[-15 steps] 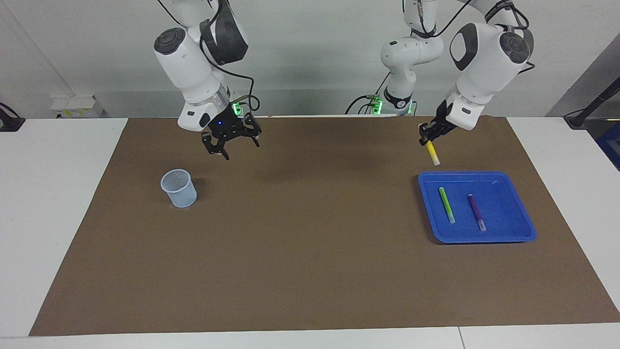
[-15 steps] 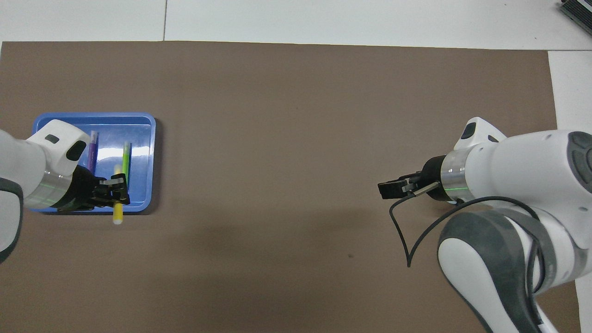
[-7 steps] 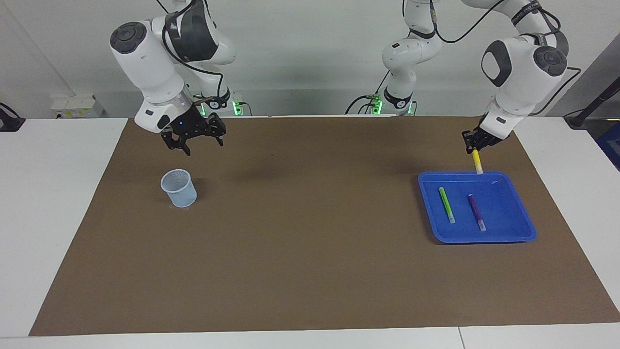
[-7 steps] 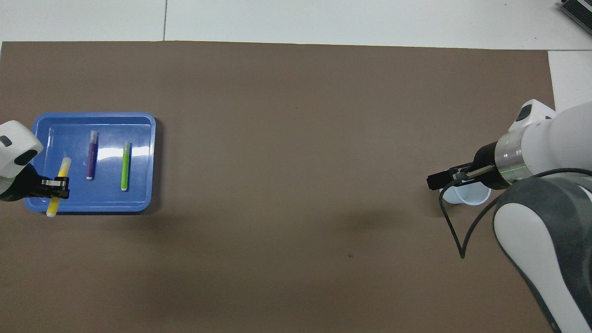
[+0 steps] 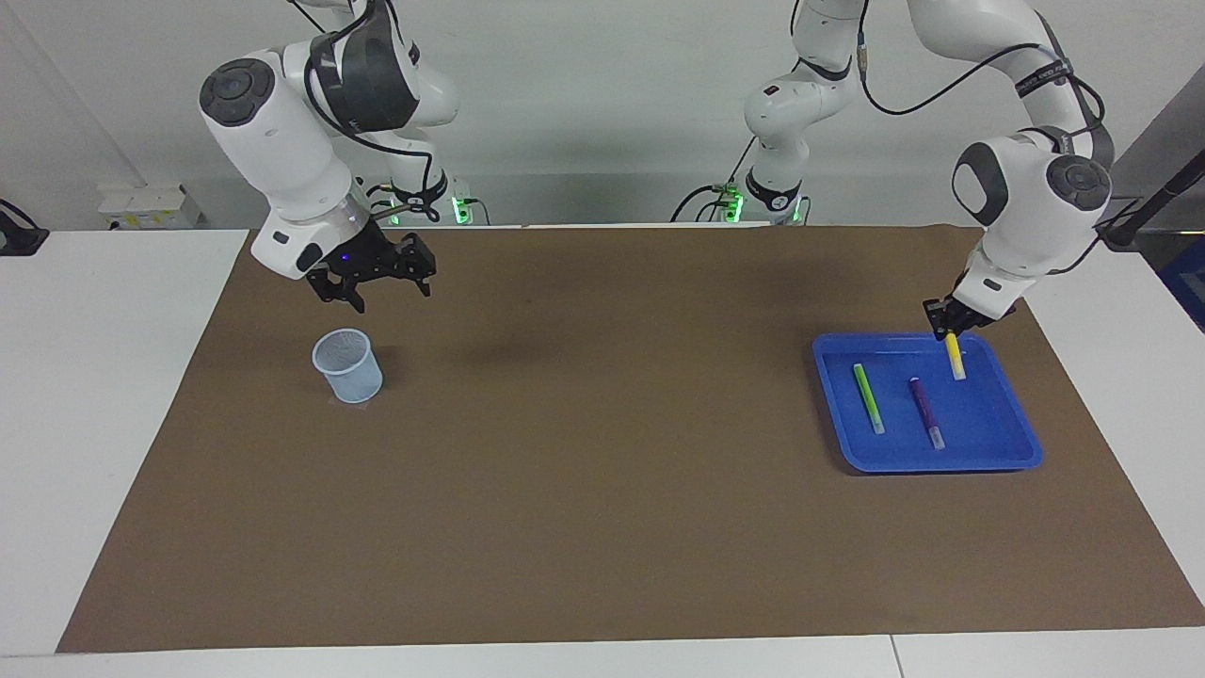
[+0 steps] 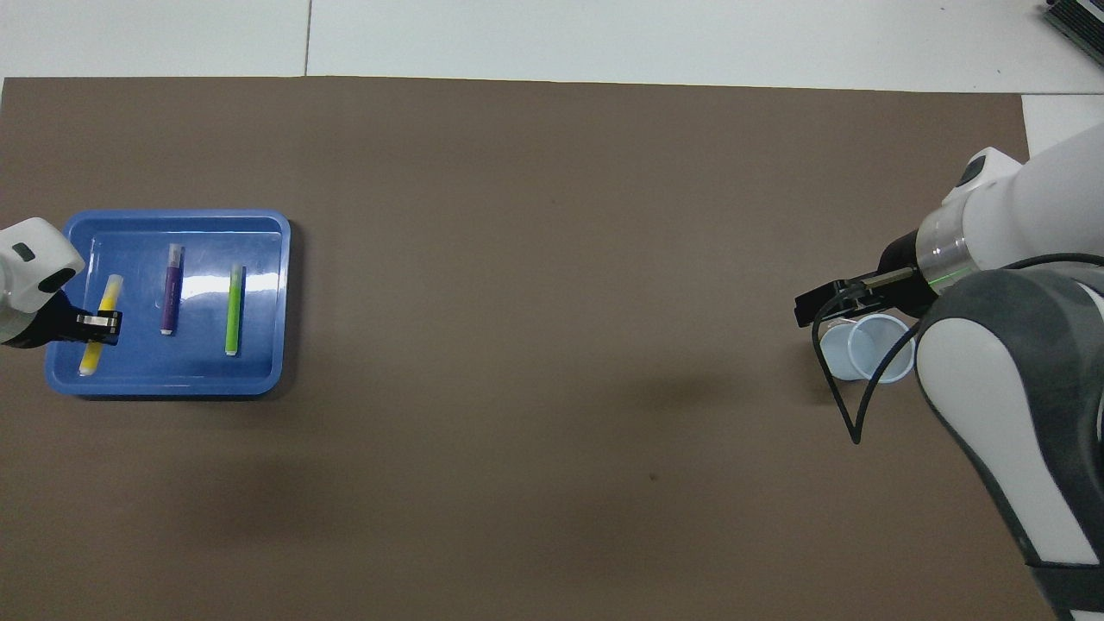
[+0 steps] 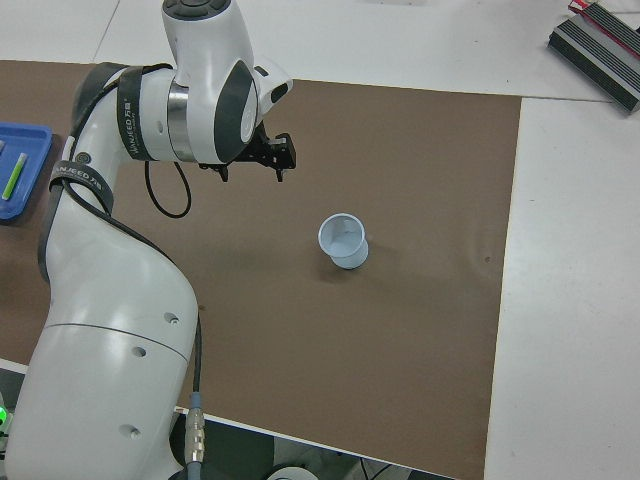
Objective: Right arm passes pens to left for tray arrangement
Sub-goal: 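Lower the yellow pen into the blue tray with the left gripper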
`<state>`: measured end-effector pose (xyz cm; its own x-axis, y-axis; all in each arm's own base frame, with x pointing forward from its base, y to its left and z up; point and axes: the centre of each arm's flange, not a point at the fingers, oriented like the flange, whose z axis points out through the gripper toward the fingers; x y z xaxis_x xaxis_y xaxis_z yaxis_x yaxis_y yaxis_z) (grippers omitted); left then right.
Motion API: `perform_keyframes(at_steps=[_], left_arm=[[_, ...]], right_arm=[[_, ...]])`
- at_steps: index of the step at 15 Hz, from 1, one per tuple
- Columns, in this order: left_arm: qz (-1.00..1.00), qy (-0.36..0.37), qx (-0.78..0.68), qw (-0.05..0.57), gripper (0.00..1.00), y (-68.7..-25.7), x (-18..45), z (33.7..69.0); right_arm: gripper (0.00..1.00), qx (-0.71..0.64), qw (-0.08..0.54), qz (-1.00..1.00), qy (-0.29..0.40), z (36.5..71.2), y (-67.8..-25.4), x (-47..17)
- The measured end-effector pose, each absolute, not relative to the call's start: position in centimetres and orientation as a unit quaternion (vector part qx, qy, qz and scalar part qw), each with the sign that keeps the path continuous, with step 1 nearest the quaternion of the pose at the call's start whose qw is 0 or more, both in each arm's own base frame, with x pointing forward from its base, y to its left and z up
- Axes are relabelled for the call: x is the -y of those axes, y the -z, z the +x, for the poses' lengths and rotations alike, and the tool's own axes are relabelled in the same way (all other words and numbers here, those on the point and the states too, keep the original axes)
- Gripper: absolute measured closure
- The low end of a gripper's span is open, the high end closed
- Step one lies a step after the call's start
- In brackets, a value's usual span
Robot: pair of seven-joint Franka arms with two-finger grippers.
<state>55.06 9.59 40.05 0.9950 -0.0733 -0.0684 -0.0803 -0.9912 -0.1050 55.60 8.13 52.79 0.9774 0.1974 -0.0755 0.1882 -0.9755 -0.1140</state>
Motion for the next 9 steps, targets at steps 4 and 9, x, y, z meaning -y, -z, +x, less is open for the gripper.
perform_keyframes(at_steps=[4,9], left_arm=[[-0.997,-0.021,-0.045,0.060,0.81,-36.4,-11.5,56.3],[-0.998,-0.004,-0.039,0.045,0.81,-32.2,-13.1,57.3]], right_arm=[[0.00,0.095,0.043,-0.993,-0.056,55.0,-52.6,-9.0],[0.00,0.090,0.041,-0.993,-0.064,53.9,-52.2,-8.4]])
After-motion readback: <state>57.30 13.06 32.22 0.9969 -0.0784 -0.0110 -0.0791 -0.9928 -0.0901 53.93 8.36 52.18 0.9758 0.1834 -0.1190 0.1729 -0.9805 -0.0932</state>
